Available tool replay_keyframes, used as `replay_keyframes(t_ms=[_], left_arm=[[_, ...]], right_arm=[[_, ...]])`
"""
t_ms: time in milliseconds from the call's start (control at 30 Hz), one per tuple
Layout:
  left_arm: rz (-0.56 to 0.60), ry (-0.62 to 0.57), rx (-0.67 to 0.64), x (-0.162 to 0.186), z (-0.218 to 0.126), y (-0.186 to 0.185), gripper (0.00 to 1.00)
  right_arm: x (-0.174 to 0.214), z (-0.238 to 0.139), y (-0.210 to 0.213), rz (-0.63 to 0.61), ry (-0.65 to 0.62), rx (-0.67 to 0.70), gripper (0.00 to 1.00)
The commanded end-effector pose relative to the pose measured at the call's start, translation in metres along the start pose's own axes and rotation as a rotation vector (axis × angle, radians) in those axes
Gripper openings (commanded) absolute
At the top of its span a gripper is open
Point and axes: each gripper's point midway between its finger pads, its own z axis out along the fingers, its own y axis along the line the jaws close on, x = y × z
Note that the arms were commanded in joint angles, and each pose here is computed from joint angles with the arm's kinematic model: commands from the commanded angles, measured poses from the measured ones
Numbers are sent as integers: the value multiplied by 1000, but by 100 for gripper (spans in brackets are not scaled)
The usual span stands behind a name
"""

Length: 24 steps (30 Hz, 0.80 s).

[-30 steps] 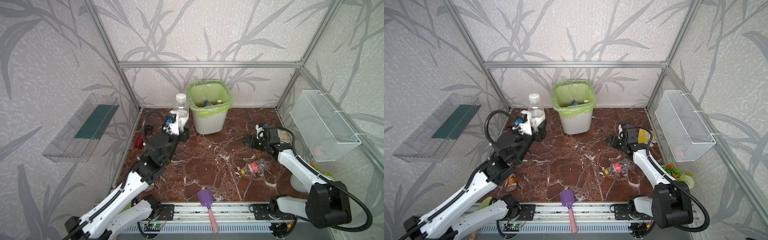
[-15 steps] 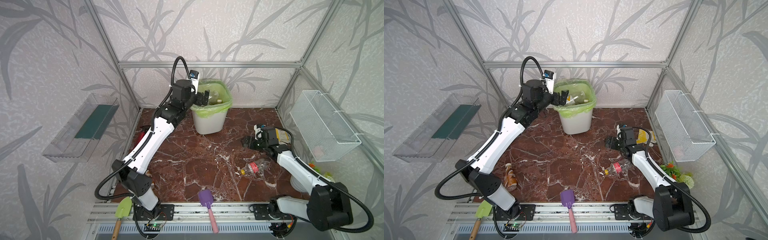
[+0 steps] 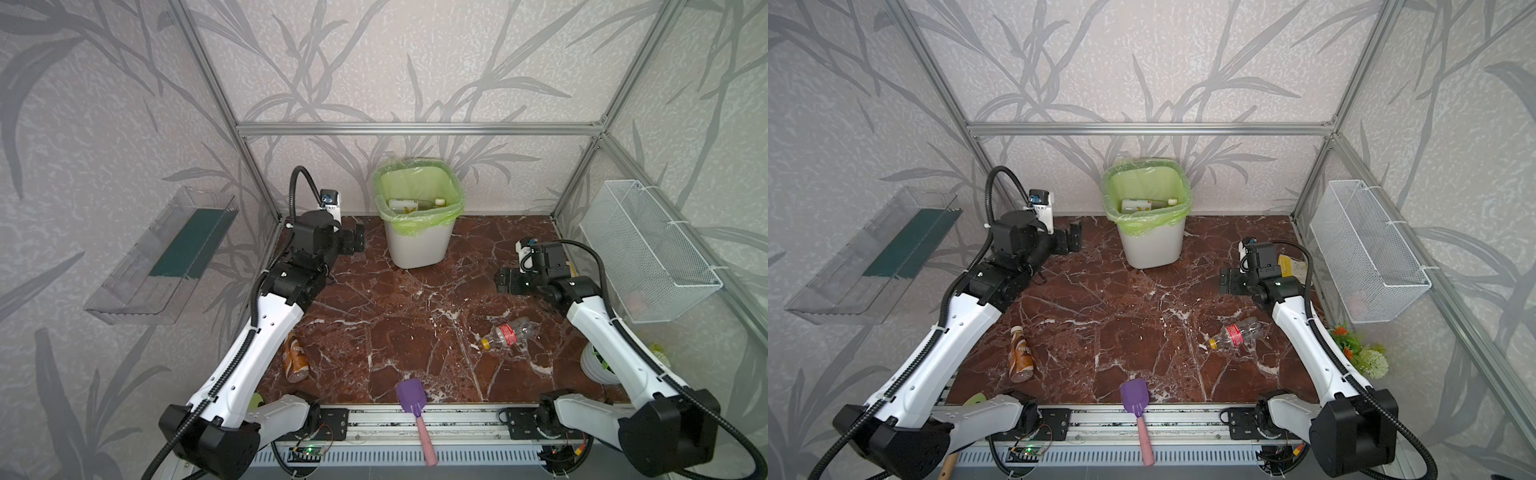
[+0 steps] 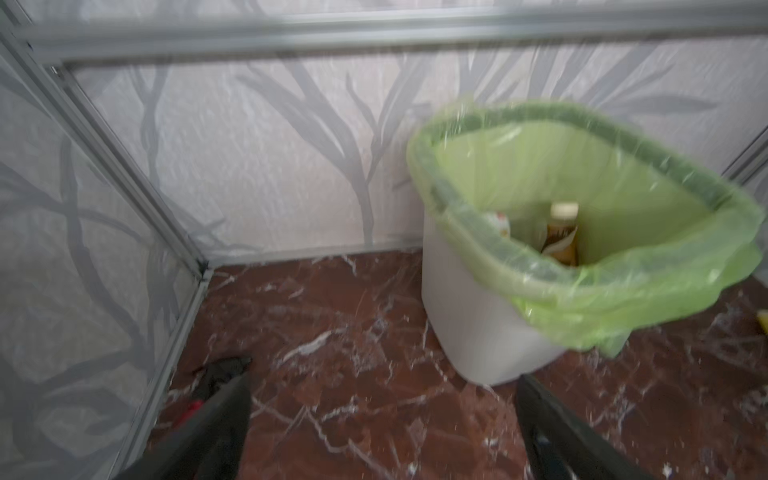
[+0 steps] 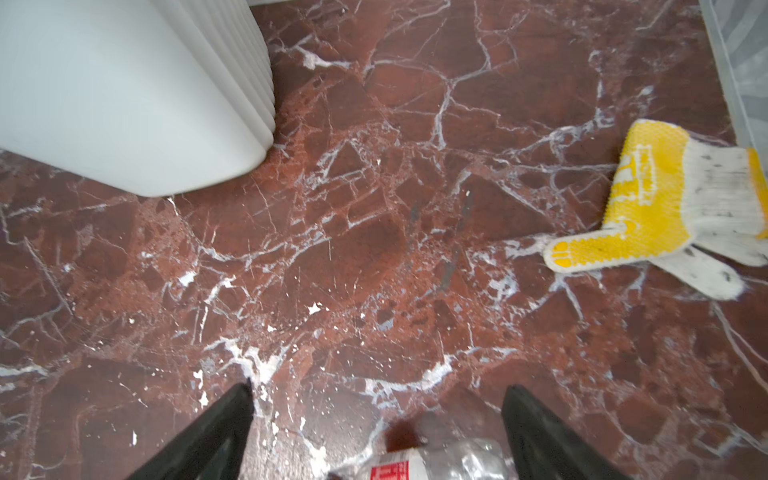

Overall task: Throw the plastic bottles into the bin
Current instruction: 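Release the bottle into the bin while the right gripper moves to the red-label bottle, then lower the right gripper onto the red-label yellow-cap bottle and close it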

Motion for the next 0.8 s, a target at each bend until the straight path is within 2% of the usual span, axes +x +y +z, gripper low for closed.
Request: replay_keyframes(t_ms=[0, 100, 167, 233, 300, 367, 533, 600, 767], left_arm=[[-5, 29, -34, 29, -10, 14, 97], [-33, 24, -19, 48, -8, 16, 96], [-31, 42, -12, 52, -5, 14, 96], [-19, 61, -13, 54, -2, 14, 94], [-22, 62, -26, 55, -3, 17, 93], [-32, 54, -28, 56, -5, 19, 92], [-33, 32, -52, 56, -9, 26, 91], [-43, 28, -49, 55, -9, 28, 91], [-61, 37, -45, 56, -5, 32, 90]], right_arm=[[34, -11, 4, -140, 164, -10, 94], [52, -11, 20, -344, 288, -22, 93], [63, -9, 17, -516, 390, 53, 92], [80, -7, 14, -740, 505, 120, 92], [89, -5, 1, -861, 593, 226, 91], [94, -1, -1, -928, 611, 229, 91], [90, -5, 6, -987, 559, 169, 92], [97, -8, 1, -1035, 583, 165, 92], [137, -21, -17, -1266, 733, 165, 94]])
